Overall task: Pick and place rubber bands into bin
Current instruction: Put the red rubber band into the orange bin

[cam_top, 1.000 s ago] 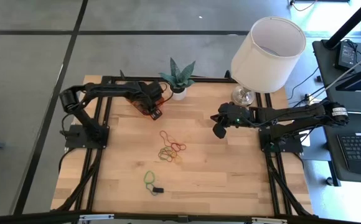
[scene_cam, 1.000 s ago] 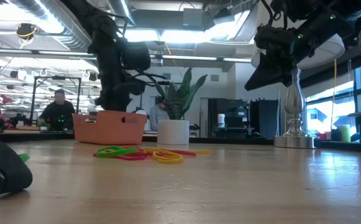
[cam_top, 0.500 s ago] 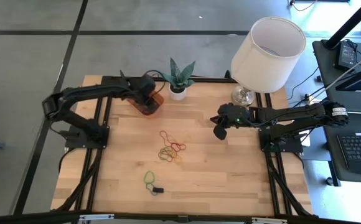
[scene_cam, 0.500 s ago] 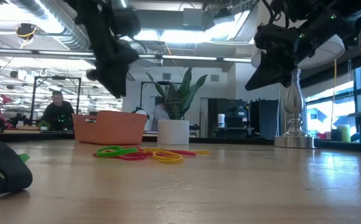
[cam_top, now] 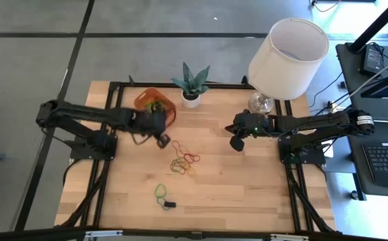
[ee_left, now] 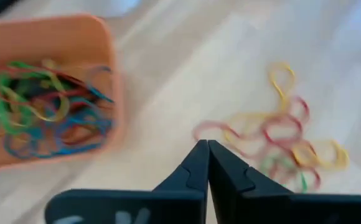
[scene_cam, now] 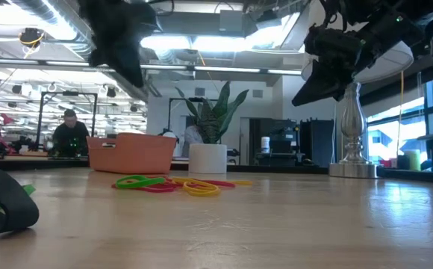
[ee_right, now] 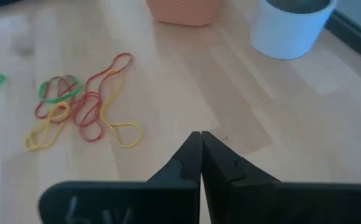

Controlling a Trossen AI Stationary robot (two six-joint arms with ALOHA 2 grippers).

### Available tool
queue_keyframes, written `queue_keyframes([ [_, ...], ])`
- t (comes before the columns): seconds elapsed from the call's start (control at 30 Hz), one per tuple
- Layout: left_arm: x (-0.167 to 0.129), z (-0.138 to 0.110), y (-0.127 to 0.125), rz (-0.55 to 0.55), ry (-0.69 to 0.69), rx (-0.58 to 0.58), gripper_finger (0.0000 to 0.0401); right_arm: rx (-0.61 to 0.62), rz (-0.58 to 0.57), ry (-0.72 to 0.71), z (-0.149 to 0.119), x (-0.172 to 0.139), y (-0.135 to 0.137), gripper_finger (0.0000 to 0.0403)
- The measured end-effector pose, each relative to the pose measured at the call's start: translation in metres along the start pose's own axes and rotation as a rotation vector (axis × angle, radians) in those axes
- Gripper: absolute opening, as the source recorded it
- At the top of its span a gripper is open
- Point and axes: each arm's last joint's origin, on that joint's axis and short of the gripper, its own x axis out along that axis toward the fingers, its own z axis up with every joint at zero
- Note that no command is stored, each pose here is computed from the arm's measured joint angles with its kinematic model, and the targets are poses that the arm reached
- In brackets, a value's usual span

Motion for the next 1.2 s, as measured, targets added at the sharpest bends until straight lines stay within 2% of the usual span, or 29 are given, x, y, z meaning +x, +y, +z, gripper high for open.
queue_keyframes([
  [0.1, 0.003, -0.024, -0.015, -0.041, 0.023, 0.062, 0.0001, -0.011, 0.075, -0.015, 0.003, 0.0, 0.003, 0.0007],
  [0.23, 0.016, -0.057, -0.024, -0.093, 0.044, 0.086, 0.0001, -0.039, 0.151, -0.06, 0.006, -0.003, 0.015, 0.0003],
  [0.37, 0.027, -0.082, -0.022, -0.136, 0.042, 0.117, 0.0001, -0.075, 0.149, -0.067, 0.012, -0.003, 0.033, 0.0002],
  [0.5, 0.033, -0.099, -0.012, -0.167, 0.082, 0.163, 0.0002, -0.105, 0.148, -0.052, 0.027, 0.011, 0.058, 0.0002],
  [0.6, 0.031, -0.106, -0.002, -0.195, 0.094, 0.202, 0.0002, -0.123, 0.141, -0.031, 0.042, 0.032, 0.079, 0.0001],
  [0.87, 0.018, -0.114, 0.025, -0.259, 0.016, 0.312, 0.0002, -0.143, 0.082, 0.13, 0.072, 0.106, 0.121, 0.0001],
  [1.0, 0.015, -0.114, 0.035, -0.272, -0.03, 0.31, 0.0002, -0.145, 0.053, 0.17, 0.084, 0.143, 0.131, 0.0009],
  [1.2, 0.016, -0.111, 0.042, -0.271, -0.073, 0.278, 0.0002, -0.084, -0.003, 0.186, 0.087, 0.195, 0.121, 0.0034],
])
